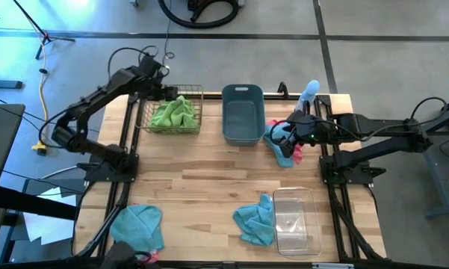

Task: Sort microfiber towel by color & place in baskets
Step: Put the top blue towel into the transparent bin

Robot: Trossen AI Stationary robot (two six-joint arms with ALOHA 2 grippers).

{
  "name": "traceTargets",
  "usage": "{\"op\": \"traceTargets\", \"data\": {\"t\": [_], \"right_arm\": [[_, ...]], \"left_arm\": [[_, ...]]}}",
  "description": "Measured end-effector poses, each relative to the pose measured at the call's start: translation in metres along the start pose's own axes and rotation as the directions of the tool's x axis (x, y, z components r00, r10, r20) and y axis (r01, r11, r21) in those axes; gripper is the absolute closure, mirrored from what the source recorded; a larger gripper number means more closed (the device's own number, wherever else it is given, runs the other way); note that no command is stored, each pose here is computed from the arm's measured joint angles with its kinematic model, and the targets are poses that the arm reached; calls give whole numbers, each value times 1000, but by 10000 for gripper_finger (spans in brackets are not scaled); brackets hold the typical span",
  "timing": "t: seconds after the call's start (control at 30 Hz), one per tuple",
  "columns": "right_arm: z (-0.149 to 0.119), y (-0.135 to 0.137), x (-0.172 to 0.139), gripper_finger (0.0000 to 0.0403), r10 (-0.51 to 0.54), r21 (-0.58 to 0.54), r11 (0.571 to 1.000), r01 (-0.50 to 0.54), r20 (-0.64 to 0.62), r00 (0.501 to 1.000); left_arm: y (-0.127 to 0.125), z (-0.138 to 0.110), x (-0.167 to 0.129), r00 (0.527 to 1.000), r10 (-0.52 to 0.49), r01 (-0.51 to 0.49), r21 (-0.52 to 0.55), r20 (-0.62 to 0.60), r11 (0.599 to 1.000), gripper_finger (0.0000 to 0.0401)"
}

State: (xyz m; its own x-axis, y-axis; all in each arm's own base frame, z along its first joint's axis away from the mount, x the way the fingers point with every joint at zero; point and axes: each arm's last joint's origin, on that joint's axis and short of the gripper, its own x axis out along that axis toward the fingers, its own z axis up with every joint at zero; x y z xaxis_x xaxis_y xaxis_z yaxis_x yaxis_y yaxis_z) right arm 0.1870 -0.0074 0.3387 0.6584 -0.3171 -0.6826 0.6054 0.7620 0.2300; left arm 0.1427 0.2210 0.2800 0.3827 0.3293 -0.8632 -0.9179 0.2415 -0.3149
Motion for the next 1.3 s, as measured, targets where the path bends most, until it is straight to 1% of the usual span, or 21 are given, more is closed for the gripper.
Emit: {"op": "traceTargets", "data": {"t": [0.1, 0.17, 0.3, 0.4, 0.5, 0.57, 0.67, 0.73, 0.8, 0.87, 0.97, 1.0, 1.03, 1.1, 1.13, 1.23, 1.27, 1.3], "right_arm": [[2, 1, 0, 75, 13, 7, 1000, -13, 17, 1000], [3, 2, 0, 75, 22, 14, 1000, -23, 36, 999], [6, 3, 0, 75, 17, 24, 1000, -19, 74, 997], [7, 3, 0, 75, 1, 28, 1000, -3, 88, 996], [7, 3, 0, 75, 0, 41, 999, -3, 87, 996], [6, 3, 0, 75, 8, 75, 997, -13, 71, 997], [2, 1, 0, 75, -9, 126, 992, 5, 32, 999], [-1, -1, 1, 75, -23, 153, 988, 24, -8, 1000], [-4, -3, 0, 75, -30, 165, 986, 36, -41, 999], [-6, -3, 0, 75, -31, 161, 986, 42, -72, 997], [-8, -4, 0, 75, -21, 154, 987, 37, -101, 995], [-9, -4, 0, 75, -18, 151, 988, 34, -108, 994], [-9, -4, 0, 75, -18, 150, 988, 35, -112, 994], [-9, -4, 0, 75, -19, 148, 988, 36, -114, 993], [-9, -4, 0, 75, -21, 145, 989, 38, -116, 993], [-9, -5, 0, 75, -24, 147, 988, 41, -118, 993], [-9, -5, 1, 75, -24, 150, 988, 42, -119, 993], [-8, -6, 1, 75, -22, 152, 988, 41, -119, 993]], "left_arm": [[-9, -2, -15, 993, -103, 103, 10, 54, 995, 155], [-20, -5, -24, 978, -193, 191, 38, 78, 981, 155], [-51, -23, -46, 933, -344, 322, 178, 104, 930, 155], [-81, -46, -63, 890, -443, 388, 334, 106, 859, 155], [-108, -72, -81, 835, -539, 440, 450, 114, 777, 155], [-124, -88, -93, 787, -604, 477, 498, 124, 724, 155], [-146, -112, -108, 709, -693, 520, 569, 128, 637, 155], [-157, -127, -114, 672, -729, 530, 605, 127, 594, 155], [-167, -139, -116, 655, -746, 532, 624, 126, 572, 155], [-175, -151, -114, 654, -748, 529, 637, 114, 560, 155], [-182, -169, -103, 618, -782, 569, 640, 82, 517, 155], [-182, -176, -98, 599, -797, 592, 629, 74, 504, 155], [-183, -182, -92, 568, -820, 625, 612, 70, 485, 155], [-180, -194, -80, 523, -850, 675, 576, 66, 460, 155], [-179, -198, -74, 493, -867, 698, 561, 72, 444, 155], [-174, -206, -65, 416, -904, 744, 534, 99, 401, 155], [-173, -207, -64, 400, -910, 745, 539, 108, 392, 155], [-173, -207, -63, 398, -910, 734, 554, 117, 393, 155]]}}
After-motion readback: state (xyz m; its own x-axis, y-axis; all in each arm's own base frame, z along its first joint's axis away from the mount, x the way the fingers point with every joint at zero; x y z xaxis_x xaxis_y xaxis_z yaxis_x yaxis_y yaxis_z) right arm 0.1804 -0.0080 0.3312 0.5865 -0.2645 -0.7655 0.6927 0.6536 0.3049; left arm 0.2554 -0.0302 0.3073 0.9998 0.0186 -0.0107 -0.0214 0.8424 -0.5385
